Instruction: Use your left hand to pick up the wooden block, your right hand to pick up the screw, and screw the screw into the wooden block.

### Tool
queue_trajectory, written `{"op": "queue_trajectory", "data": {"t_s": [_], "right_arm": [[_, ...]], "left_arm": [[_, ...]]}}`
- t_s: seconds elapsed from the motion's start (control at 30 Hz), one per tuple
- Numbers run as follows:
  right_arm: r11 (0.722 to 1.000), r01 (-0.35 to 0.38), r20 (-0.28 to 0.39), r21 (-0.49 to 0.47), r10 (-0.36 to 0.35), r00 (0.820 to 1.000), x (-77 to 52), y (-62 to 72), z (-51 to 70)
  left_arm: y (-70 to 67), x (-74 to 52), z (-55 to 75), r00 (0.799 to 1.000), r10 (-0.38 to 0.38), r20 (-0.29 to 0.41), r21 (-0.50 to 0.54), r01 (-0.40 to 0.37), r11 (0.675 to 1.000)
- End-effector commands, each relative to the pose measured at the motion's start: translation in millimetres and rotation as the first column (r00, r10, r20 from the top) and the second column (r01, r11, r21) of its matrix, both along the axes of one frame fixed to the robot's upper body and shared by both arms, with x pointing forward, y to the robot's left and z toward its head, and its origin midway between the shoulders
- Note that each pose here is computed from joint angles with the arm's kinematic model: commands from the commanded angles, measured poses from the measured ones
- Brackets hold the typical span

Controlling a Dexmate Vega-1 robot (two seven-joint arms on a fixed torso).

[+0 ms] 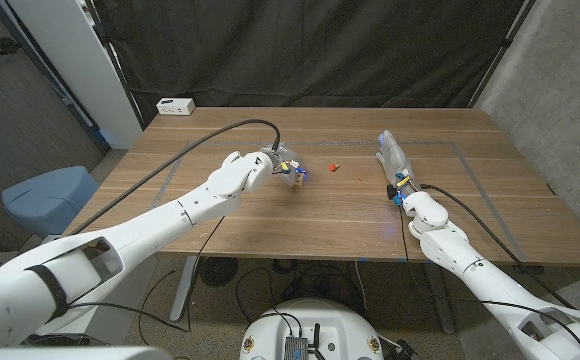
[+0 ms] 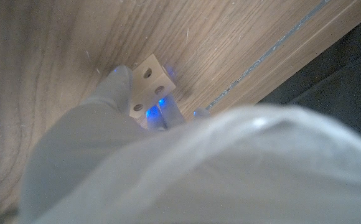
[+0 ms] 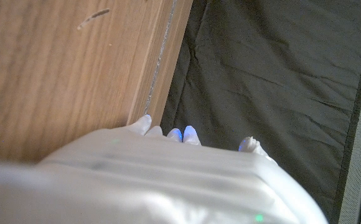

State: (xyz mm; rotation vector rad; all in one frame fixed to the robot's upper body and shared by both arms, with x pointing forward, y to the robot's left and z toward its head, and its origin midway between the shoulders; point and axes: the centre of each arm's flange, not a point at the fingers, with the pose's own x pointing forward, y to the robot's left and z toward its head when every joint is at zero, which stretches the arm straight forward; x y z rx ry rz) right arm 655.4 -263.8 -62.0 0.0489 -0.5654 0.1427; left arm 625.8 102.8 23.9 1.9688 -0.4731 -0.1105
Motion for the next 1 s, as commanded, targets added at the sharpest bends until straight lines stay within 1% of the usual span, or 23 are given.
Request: {"op": "queue_trajectory", "data": {"t_s": [0.03, 0.53, 0.7, 0.83, 0.97, 1.0], "right_arm": [[1.000, 0.003, -0.006, 0.002, -0.003, 1.000, 0.6, -2.0, -3.0], [1.000, 0.001, -0.015, 0.003, -0.001, 1.000, 3.3, -1.8, -4.6], [1.000, 0.002, -0.018, 0.003, -0.002, 1.000, 4.2, -1.9, -5.4], [1.000, 0.004, -0.020, 0.004, -0.004, 1.000, 4.4, -1.9, -5.7], [1.000, 0.005, -0.022, 0.004, -0.005, 1.000, 4.4, -2.4, -6.0], [1.000, 0.006, -0.023, 0.004, -0.006, 1.000, 4.5, -2.8, -6.0]], "left_arm": [[-3.8, 2.0, 0.1, 1.000, -0.023, 0.013, -0.007, 0.023, 1.000], [-3.2, 2.5, -2.4, 1.000, -0.021, 0.020, -0.010, 0.022, 1.000], [-2.8, 2.8, -2.5, 0.999, -0.018, 0.031, -0.022, 0.019, 1.000], [-2.8, 2.9, -2.2, 0.998, -0.036, 0.047, -0.026, 0.037, 0.999], [-3.2, 3.0, -2.3, 0.998, -0.031, 0.055, -0.037, 0.033, 0.999], [-3.6, 3.2, -2.3, 0.998, -0.040, 0.057, -0.031, 0.042, 0.999]]}}
